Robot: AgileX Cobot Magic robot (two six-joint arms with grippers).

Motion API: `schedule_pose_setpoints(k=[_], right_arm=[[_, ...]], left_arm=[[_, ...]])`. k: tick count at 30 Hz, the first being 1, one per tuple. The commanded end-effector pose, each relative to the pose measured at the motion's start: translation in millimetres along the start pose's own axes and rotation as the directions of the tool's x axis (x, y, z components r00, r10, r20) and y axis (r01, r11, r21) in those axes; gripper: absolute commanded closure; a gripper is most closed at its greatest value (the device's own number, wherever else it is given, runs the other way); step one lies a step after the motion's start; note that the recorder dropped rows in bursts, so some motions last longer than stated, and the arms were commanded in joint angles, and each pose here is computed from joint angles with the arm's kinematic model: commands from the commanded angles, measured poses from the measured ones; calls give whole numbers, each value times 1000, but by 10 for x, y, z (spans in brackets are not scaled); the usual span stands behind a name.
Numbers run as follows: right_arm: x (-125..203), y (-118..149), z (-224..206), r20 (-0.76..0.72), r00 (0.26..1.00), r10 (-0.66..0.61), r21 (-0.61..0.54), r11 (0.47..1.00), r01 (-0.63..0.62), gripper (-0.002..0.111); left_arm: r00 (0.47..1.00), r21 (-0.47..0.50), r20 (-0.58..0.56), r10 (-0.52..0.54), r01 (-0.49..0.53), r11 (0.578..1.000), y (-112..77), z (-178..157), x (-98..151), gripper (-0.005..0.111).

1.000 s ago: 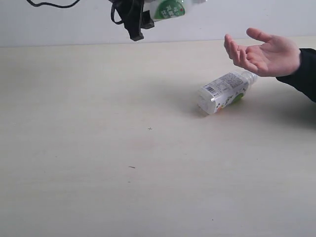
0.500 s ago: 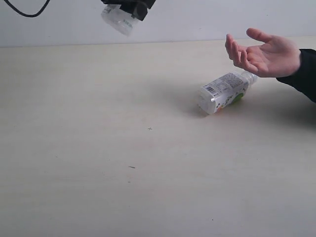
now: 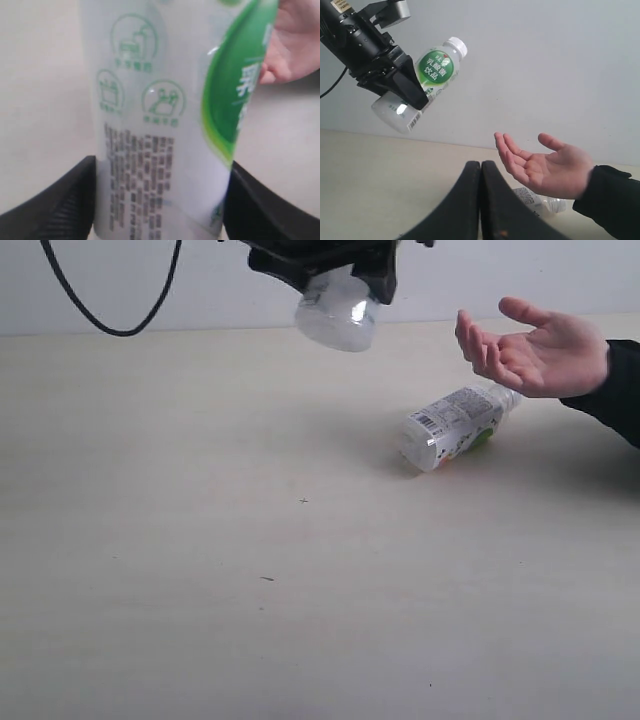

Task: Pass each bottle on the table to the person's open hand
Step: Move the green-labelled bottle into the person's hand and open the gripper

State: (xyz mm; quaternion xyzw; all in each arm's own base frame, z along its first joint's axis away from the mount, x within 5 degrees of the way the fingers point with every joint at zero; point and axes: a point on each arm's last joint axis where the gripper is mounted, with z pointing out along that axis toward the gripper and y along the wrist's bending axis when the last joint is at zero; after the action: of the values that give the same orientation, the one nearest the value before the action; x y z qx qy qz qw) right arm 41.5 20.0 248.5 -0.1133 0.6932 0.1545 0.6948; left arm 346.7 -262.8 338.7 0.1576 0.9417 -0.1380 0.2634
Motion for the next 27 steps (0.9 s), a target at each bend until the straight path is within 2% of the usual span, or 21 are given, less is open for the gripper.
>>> schedule_pose_setpoints(k=[1,8,12,14,21,27], right_arm=[[7,0,-2,5,1000,2,-2,1000,-2,108],[7,0,-2,5,1000,2,-2,1000,-2,108],[7,0,-2,5,1000,2,-2,1000,-2,108],[7,0,-2,5,1000,2,-2,1000,-2,108],[7,0,-2,5,1000,2,-2,1000,-2,108],[7,0,-2,5,1000,2,-2,1000,-2,108]], left_arm=[[997,136,68,-39,29,990,-372,-73,27,107],[979,294,120,-164,122,948,-695,9,22,107],[971,366,111,-214,160,917,-819,208,33,107],[970,370,113,-217,161,915,-868,341,55,107],[955,392,96,-282,224,892,-908,816,106,107],[920,449,151,-363,263,854,-928,985,56,107]])
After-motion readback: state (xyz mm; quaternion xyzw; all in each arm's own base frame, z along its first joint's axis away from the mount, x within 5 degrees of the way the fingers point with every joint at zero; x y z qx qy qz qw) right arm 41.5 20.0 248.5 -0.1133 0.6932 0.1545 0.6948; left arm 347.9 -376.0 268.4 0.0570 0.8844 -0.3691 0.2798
